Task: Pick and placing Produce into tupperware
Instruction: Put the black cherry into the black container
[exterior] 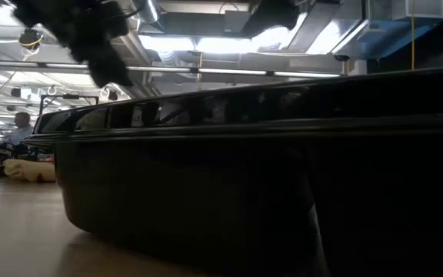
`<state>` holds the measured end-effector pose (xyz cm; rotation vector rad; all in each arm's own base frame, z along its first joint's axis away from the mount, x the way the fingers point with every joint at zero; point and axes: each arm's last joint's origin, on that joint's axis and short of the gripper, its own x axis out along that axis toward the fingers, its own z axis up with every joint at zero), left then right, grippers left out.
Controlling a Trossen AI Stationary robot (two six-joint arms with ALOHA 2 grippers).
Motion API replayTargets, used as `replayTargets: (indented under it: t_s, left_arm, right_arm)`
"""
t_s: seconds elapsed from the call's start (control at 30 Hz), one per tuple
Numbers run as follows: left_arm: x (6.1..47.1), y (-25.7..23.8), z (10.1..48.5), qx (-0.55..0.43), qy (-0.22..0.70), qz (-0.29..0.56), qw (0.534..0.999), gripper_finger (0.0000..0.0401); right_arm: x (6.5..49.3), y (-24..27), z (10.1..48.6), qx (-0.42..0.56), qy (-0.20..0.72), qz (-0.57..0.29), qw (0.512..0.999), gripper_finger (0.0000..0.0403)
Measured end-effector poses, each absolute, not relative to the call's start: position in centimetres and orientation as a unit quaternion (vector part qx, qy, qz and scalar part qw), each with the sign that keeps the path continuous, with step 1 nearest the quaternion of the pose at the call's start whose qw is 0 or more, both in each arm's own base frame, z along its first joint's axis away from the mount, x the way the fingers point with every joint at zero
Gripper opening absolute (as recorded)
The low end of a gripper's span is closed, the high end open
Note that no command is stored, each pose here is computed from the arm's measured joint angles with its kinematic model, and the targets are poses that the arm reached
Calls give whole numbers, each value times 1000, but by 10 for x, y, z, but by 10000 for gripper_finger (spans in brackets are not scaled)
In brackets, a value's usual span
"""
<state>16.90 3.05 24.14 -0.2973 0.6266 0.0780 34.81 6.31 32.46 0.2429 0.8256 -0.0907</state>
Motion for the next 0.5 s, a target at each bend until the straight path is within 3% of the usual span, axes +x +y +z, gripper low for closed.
replayTargets:
  t_s: [0.2, 0.37, 0.5]
  left_arm:
    - [211, 46, 248, -202, 358, 69, 909, 178]
    - [241, 58, 227, -223, 423, 88, 874, 178]
    - [256, 61, 211, -231, 454, 93, 855, 178]
  right_arm:
    - [325, 53, 344, 95, 398, -65, 910, 288]
    - [303, 49, 355, 87, 418, -83, 901, 288]
    - [278, 42, 366, 91, 382, -119, 912, 288]
